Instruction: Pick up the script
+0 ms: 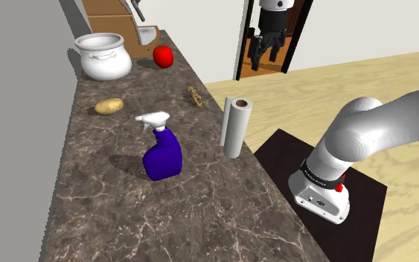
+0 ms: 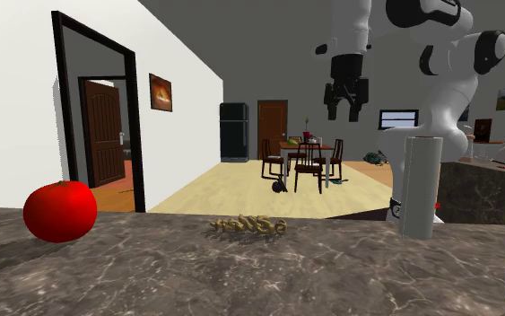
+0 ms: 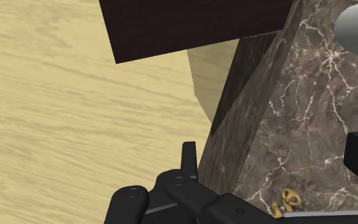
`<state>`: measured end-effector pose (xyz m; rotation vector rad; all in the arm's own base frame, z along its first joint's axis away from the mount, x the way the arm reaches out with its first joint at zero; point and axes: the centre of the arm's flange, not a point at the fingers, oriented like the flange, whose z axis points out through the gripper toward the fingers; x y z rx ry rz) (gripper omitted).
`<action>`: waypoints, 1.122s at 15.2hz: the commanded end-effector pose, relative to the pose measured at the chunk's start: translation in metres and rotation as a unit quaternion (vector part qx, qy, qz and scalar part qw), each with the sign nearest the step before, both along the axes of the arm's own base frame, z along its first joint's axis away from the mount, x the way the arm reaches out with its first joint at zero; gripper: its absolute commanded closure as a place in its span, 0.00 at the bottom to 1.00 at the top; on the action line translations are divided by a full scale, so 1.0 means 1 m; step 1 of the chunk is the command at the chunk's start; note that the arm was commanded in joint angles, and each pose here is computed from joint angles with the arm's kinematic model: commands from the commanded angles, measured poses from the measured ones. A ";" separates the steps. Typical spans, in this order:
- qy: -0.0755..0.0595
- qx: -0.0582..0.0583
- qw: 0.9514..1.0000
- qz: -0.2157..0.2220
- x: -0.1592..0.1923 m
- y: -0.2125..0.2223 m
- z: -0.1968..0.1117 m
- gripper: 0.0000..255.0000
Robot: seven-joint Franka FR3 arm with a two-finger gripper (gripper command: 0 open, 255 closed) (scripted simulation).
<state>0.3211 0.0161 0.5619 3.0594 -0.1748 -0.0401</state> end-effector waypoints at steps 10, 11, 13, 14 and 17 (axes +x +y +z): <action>0.000 0.016 0.999 -0.031 0.100 0.009 -0.063 0.00; 0.000 0.018 0.999 -0.034 0.111 0.010 -0.070 0.00; 0.000 0.022 0.999 -0.041 0.134 0.012 -0.084 0.00; 0.000 0.024 0.999 -0.045 0.145 0.012 -0.091 0.00; 0.000 0.029 0.998 -0.055 0.178 0.014 -0.112 0.00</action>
